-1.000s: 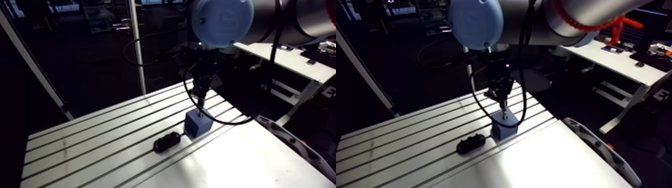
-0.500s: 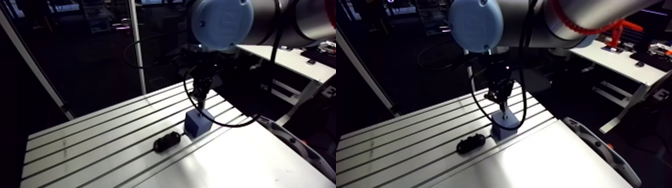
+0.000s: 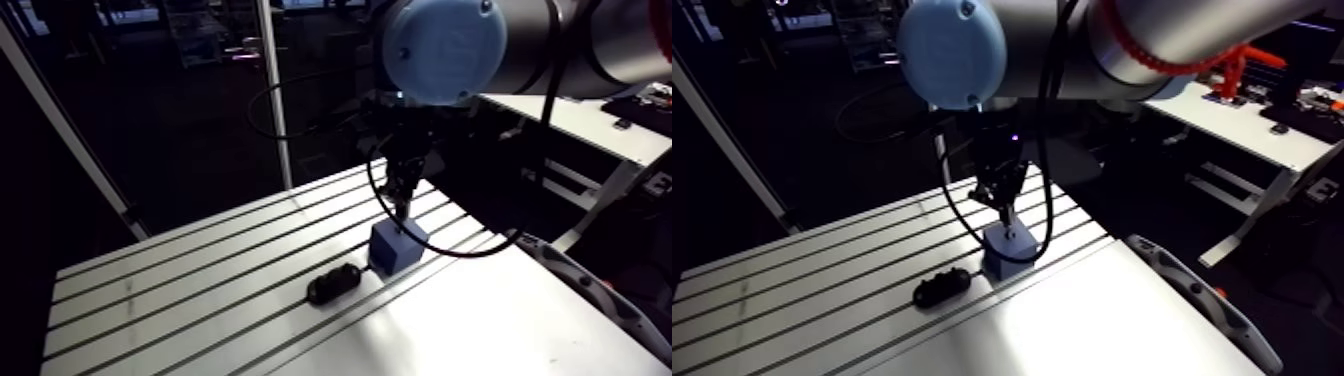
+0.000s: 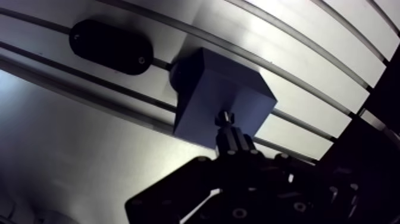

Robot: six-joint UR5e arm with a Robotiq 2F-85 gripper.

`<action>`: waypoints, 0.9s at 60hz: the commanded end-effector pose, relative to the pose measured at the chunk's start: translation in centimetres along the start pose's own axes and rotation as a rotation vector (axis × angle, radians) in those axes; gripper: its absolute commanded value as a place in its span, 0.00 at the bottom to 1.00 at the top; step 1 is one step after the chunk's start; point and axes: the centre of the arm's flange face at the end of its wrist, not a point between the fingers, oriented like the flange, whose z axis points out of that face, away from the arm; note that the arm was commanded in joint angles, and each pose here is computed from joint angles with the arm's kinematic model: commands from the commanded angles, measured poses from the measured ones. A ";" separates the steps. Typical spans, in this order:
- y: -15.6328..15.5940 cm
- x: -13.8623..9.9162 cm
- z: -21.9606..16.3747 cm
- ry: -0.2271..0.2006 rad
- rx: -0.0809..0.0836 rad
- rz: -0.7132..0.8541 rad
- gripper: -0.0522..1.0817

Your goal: Pick up the M10 bolt and insert it into the hex recess until seated.

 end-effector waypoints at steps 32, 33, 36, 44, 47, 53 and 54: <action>0.4 -0.1 -2.4 0.016 -0.011 -0.004 1.00; 0.4 -0.1 -2.7 0.015 -0.013 -0.003 1.00; 0.5 -0.1 -2.9 0.016 -0.012 -0.002 1.00; 0.6 -0.1 -3.4 0.020 -0.019 -0.001 1.00; 0.7 0.0 -3.4 0.019 -0.019 -0.001 1.00; 0.7 0.0 -3.4 0.019 -0.019 -0.001 1.00; 0.7 0.0 -3.3 0.019 -0.018 -0.002 1.00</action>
